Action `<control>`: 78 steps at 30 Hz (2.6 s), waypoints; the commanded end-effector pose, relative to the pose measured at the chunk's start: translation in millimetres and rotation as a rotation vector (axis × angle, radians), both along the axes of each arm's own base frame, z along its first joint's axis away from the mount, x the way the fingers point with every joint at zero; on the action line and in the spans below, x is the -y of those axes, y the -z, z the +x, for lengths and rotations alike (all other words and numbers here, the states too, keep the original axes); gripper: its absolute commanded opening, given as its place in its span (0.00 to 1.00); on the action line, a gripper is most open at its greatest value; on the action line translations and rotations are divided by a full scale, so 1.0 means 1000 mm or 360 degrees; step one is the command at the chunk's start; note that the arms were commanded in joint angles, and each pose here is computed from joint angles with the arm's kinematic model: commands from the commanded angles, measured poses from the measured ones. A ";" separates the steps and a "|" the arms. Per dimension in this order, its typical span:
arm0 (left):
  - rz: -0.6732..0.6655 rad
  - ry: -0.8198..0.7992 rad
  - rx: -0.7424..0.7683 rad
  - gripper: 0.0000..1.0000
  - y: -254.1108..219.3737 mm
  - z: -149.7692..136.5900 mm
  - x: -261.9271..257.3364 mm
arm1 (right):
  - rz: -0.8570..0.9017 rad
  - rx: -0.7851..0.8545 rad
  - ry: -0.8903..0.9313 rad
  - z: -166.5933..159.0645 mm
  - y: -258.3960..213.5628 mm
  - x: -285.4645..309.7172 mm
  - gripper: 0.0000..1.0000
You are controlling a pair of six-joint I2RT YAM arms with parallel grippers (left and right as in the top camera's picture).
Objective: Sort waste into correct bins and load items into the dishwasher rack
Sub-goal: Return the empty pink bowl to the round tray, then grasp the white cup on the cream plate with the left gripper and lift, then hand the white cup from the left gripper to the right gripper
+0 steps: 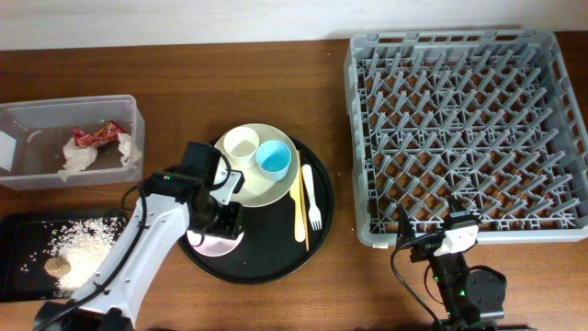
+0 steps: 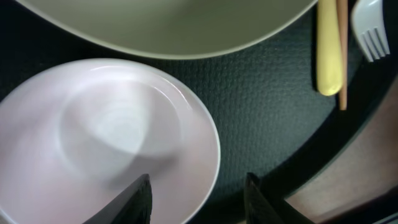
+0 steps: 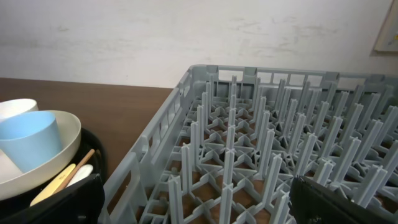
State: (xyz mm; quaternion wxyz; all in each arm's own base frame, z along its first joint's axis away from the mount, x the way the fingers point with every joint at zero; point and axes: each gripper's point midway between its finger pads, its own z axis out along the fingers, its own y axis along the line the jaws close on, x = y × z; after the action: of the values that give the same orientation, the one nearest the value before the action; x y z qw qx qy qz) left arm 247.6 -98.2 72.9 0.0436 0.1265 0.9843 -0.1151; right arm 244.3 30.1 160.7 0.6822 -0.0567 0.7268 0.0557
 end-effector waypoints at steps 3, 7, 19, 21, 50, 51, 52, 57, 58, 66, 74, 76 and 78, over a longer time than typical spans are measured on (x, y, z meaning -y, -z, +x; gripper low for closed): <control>-0.0148 0.0016 0.0611 0.99 -0.128 0.075 0.020 | 0.0000 -0.0009 0.0003 0.000 0.003 0.000 0.99; -0.0207 -0.0108 0.0799 0.69 -0.136 0.117 0.027 | 0.0000 -0.0009 0.0003 0.000 0.003 0.000 0.98; 0.0108 -0.0634 0.0532 0.65 -0.026 0.168 -0.002 | 0.0000 -0.0009 0.0003 0.000 0.003 0.000 0.98; 0.0062 -0.0764 0.0525 0.63 -0.023 0.173 -0.001 | 0.0000 -0.0008 0.0003 0.000 0.002 0.000 0.98; -0.1395 0.0182 0.0702 0.00 -0.220 0.066 0.019 | 0.0000 -0.0009 0.0003 0.000 0.003 0.000 0.98; -0.1372 0.0267 0.0720 0.00 -0.216 0.058 0.020 | 0.0000 -0.0009 0.0003 0.000 0.003 0.000 0.98; -0.1362 0.0310 0.0738 0.00 -0.214 0.056 0.020 | 0.0000 -0.0009 0.0003 0.000 0.003 0.000 0.98; -0.1313 0.0341 0.0723 0.00 -0.192 0.053 0.019 | 0.0000 -0.0009 0.0003 0.000 0.003 0.000 0.98; -0.1337 0.0253 0.0655 0.01 -0.193 0.053 0.019 | 0.0000 -0.0009 0.0002 0.000 0.003 0.000 0.98; -0.2059 0.0189 0.0456 0.01 -0.194 0.103 0.028 | 0.0256 -0.0101 -0.0305 -0.033 -0.062 -0.033 0.98; -0.2072 0.0176 0.0413 0.00 -0.171 0.117 0.029 | 0.0580 -0.0877 -0.1145 -0.016 -0.152 -0.115 0.98; -0.2076 0.0243 0.0402 0.00 -0.172 0.114 0.041 | 0.0703 -0.1023 -0.1343 0.003 -0.137 -0.129 0.99; -0.2077 0.0315 0.0409 0.00 -0.173 0.111 0.052 | 0.0781 -0.0980 -0.1668 0.012 -0.144 -0.144 0.88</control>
State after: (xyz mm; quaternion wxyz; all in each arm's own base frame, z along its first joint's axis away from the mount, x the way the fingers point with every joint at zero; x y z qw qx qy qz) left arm 362.5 -139.3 240.9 0.2198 0.1552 0.6978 -0.6638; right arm 265.3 155.1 284.8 0.3502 -0.1672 0.7951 0.4661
